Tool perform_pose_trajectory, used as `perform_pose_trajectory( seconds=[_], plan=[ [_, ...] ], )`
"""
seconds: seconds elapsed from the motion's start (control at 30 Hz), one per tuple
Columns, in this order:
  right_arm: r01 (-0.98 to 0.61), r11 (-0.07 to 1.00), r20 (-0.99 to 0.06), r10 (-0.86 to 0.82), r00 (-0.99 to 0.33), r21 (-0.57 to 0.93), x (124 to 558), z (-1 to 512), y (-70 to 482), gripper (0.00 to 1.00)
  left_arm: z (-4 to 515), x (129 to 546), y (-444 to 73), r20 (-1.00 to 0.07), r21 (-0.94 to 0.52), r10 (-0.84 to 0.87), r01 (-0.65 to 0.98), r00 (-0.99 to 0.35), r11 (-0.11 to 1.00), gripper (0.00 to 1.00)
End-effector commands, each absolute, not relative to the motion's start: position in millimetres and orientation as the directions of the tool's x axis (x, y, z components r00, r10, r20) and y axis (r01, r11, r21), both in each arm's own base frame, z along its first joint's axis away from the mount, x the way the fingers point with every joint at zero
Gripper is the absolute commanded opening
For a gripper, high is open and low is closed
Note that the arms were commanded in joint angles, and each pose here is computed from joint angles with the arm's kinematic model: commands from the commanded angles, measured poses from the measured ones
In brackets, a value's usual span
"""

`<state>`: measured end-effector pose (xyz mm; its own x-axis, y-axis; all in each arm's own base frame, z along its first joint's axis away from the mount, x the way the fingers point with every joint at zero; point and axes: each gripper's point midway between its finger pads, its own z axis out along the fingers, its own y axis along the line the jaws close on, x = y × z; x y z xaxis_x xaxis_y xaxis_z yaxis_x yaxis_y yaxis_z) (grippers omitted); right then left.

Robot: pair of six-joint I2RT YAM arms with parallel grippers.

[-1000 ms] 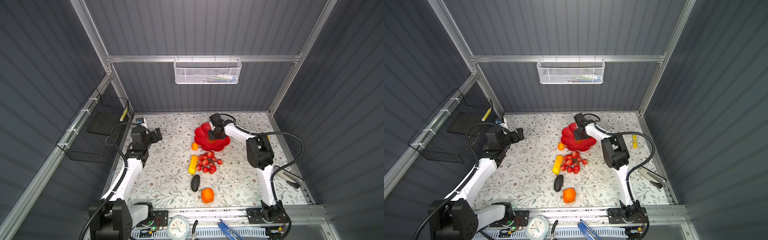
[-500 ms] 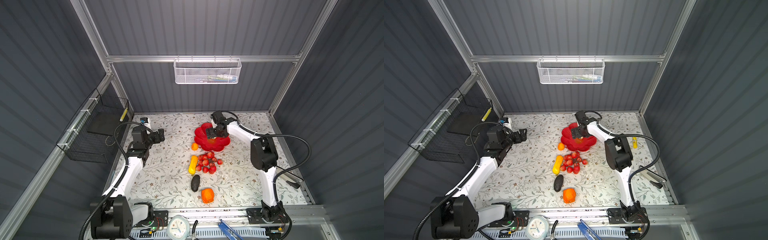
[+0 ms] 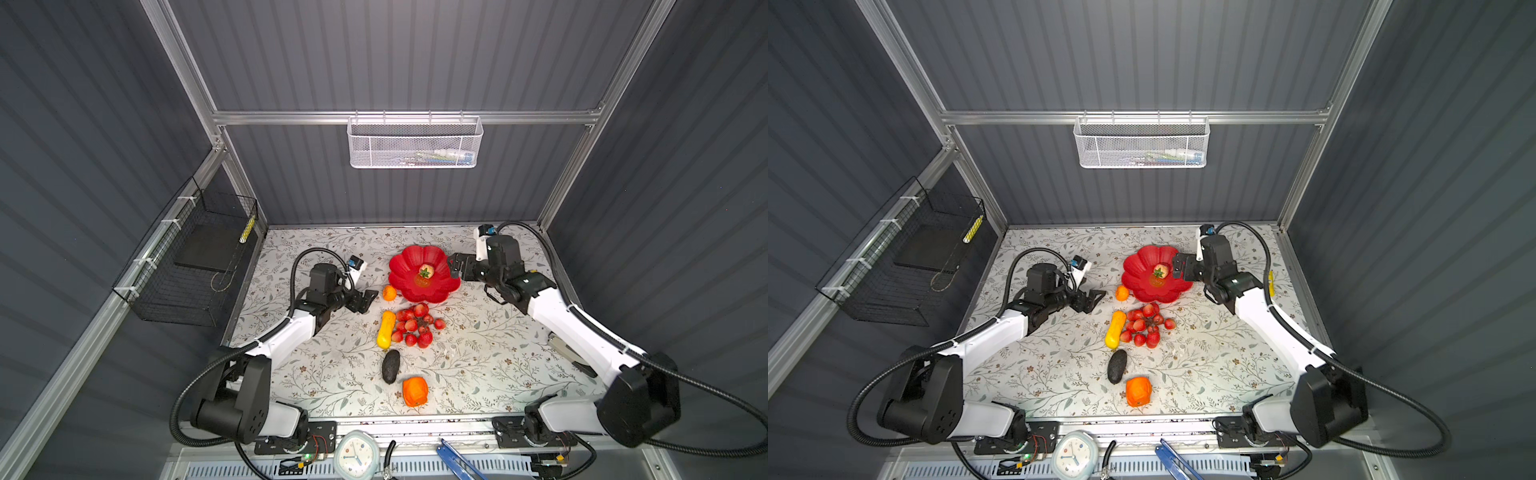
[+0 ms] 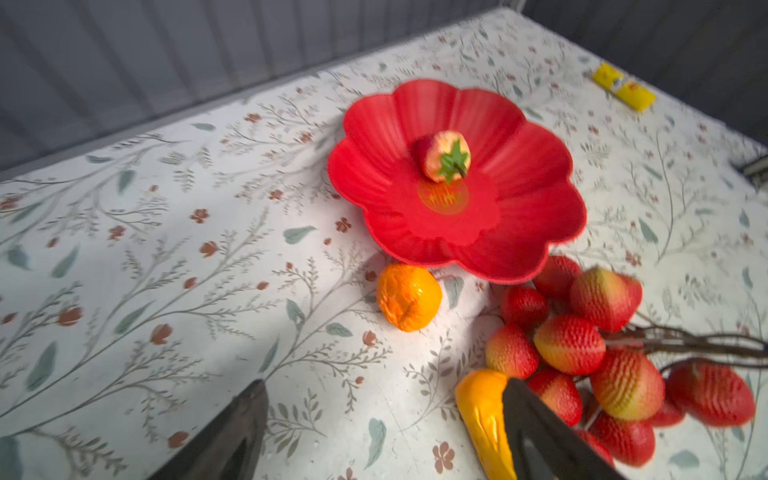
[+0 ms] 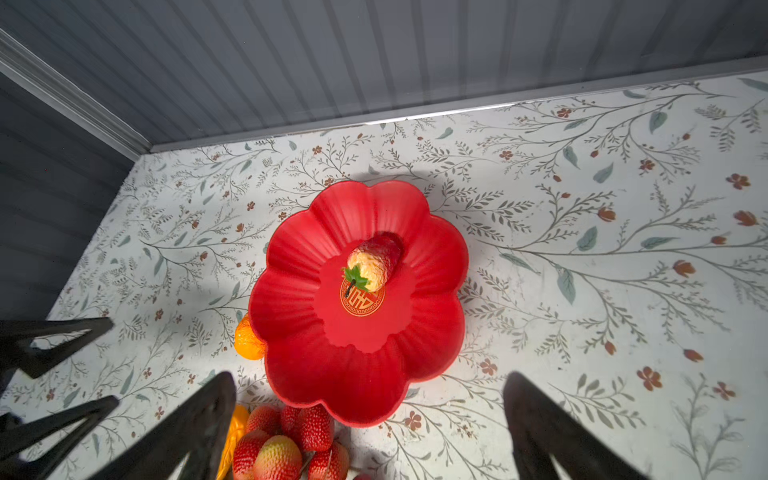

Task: Place and organize the fake fruits in the fruit bowl
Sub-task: 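Grasp the small orange beside the bowl with the left gripper while the right gripper withdraws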

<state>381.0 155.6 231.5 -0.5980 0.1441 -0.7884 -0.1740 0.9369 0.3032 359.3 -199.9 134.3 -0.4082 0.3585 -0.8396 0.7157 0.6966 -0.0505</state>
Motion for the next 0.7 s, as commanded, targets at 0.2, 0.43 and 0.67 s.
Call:
perform_pose_trajectory(
  seconds=[0.2, 0.43, 0.67],
  plan=[
    [-0.142, 0.927, -0.819, 0.225, -0.528, 0.347, 349, 252, 128, 0.99, 100, 367, -236, -0.793, 0.001, 0.506, 0.829, -0.340, 0.559, 0.86],
    [-0.114, 0.937, -0.830, 0.230, -0.509, 0.330, 342, 256, 114, 0.99, 91, 387, -254, -0.794, -0.006, 0.502, 0.829, -0.344, 0.559, 0.86],
    [-0.099, 0.943, -0.838, 0.230, -0.496, 0.317, 338, 261, 107, 0.99, 79, 396, -267, -0.762, -0.059, 0.509, 0.826, -0.400, 0.561, 0.83]
  ],
)
